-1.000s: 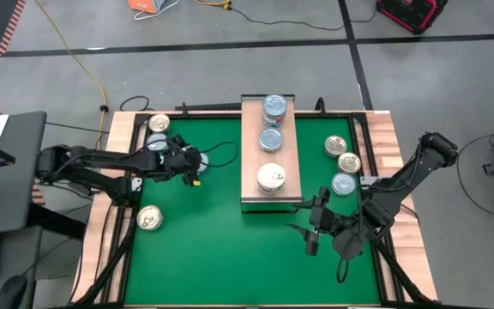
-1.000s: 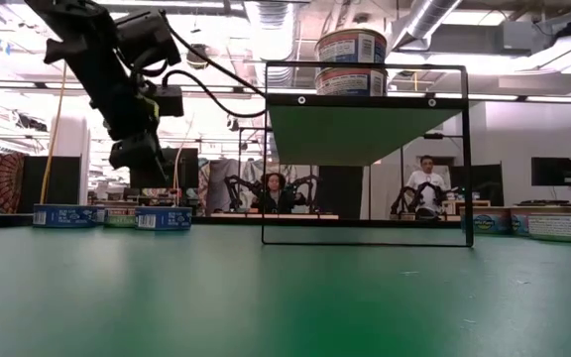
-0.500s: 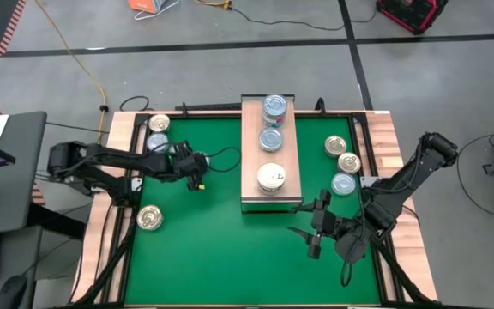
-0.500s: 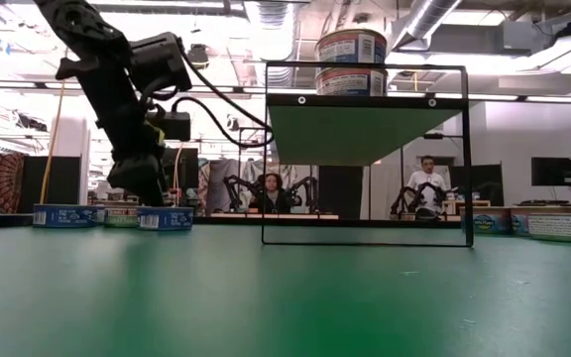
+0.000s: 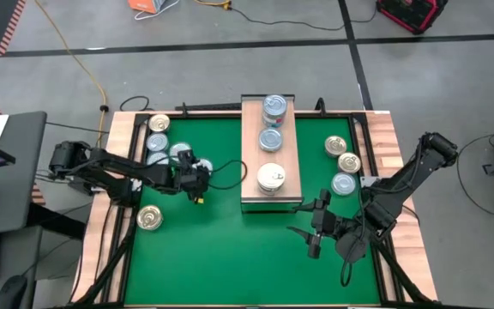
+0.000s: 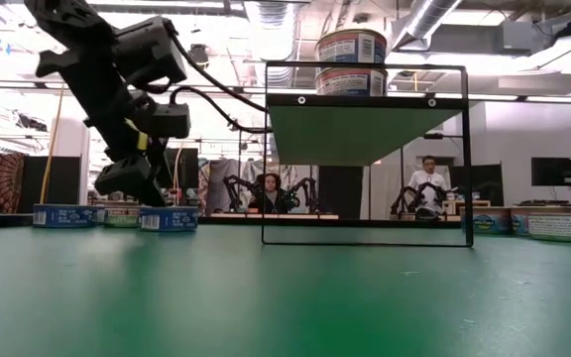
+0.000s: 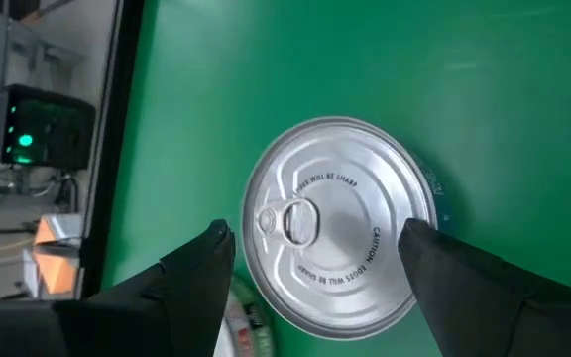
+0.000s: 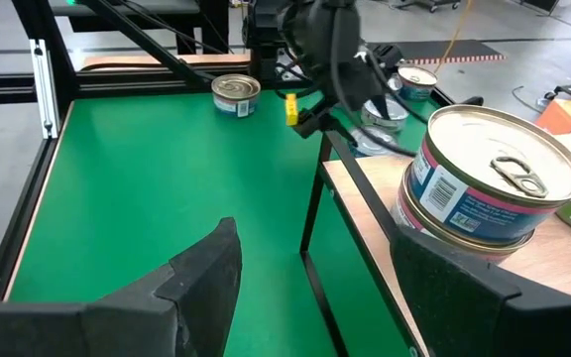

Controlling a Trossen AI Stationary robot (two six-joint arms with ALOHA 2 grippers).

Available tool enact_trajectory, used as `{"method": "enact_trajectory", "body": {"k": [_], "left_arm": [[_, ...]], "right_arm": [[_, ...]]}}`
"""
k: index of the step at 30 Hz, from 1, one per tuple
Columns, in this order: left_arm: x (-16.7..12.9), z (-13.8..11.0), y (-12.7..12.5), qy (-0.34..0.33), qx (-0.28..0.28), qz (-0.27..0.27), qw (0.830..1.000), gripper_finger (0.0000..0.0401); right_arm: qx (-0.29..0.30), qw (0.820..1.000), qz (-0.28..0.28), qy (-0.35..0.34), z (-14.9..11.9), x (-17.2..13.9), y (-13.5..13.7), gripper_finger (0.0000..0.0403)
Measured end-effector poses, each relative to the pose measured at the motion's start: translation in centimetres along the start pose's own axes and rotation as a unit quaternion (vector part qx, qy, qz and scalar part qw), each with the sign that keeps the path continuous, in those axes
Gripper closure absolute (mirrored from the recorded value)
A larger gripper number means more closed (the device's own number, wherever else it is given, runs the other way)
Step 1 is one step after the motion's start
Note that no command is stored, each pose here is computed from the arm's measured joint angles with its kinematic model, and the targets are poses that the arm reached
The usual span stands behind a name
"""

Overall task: Stack canned seafood by type on shelf
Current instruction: Stack the blue tuna can on top of the green tuna can on the shelf

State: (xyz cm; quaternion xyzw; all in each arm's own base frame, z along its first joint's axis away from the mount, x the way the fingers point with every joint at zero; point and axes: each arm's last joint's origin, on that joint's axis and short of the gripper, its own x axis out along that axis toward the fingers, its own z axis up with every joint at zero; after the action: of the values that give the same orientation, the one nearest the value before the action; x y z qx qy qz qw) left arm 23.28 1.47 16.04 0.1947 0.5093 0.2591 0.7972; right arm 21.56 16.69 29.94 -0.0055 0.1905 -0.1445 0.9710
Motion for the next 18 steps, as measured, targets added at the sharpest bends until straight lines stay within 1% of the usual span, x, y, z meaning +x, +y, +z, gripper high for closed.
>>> {"method": "enact_trajectory", "body": {"k": [5, 10, 13, 15, 18], "left_arm": [[-0.7, -0.1, -0.9, -0.007, -0.016, -0.006, 1.0, 0.0122], [-1.7, -0.3, -1.8, -0.012, -0.003, 0.026, 1.0, 0.0122], [-2.4, -0.2, -2.0, -0.013, -0.005, 0.032, 0.999, 0.0122], [-3.1, 0.2, -2.1, -0.022, -0.021, 0.023, 0.999, 0.0122], [-3.7, 0.1, -2.8, -0.021, -0.04, -0.022, 0.999, 0.0122]], "right_arm": [[0.001, 1.0, 0.0, 0.0, 0.0, 0.0, 0.0, 0.0117], [0.001, 1.0, 0.0, 0.0, 0.0, 0.0, 0.0, 0.0117], [0.001, 1.0, 0.0, 0.0, 0.0, 0.0, 0.0, 0.0117], [0.001, 1.0, 0.0, 0.0, 0.0, 0.0, 0.0, 0.0117], [0.001, 1.0, 0.0, 0.0, 0.0, 0.0, 0.0, 0.0117]]}}
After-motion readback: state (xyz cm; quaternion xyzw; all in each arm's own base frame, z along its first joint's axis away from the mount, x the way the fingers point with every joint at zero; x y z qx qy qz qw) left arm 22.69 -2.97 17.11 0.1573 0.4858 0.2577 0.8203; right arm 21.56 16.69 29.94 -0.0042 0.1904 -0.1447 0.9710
